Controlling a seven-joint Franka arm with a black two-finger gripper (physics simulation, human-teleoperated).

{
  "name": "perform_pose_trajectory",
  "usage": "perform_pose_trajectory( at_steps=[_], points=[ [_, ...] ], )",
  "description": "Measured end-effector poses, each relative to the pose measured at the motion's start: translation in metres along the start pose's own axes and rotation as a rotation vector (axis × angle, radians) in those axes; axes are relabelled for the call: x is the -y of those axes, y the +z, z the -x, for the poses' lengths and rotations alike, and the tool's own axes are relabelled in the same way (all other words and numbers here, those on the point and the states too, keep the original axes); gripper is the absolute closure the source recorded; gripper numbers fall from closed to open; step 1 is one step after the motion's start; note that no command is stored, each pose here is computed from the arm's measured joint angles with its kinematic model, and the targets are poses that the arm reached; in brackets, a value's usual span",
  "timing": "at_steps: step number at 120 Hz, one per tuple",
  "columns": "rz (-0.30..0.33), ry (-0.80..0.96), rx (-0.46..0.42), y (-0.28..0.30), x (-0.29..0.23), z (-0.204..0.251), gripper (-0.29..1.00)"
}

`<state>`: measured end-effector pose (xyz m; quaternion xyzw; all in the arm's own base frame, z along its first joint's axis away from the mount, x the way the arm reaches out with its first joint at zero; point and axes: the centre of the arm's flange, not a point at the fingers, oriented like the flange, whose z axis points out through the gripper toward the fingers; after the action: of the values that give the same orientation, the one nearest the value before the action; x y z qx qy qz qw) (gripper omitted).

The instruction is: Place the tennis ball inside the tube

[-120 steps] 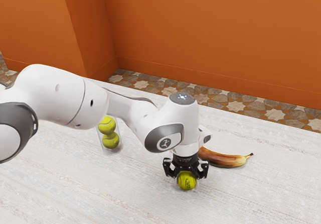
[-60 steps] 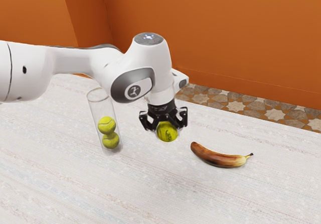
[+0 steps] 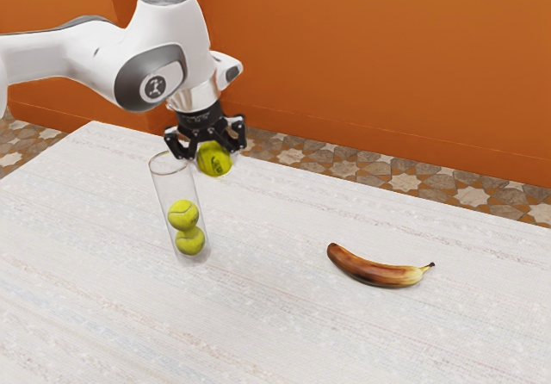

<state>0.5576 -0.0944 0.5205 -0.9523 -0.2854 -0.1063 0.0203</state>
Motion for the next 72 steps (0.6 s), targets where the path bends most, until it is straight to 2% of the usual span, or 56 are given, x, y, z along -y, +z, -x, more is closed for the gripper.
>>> perform_pose_trajectory(
  at_steps=[32, 52, 72],
  points=[
    [-0.029, -0.116, -0.005, 0.006, 0.065, -0.056, 0.44],
    [-0.047, -0.161, 0.004, 0.015, 0.093, -0.076, 0.42],
    [-0.052, -0.185, 0.013, 0.022, 0.110, -0.087, 0.24]
  ],
)
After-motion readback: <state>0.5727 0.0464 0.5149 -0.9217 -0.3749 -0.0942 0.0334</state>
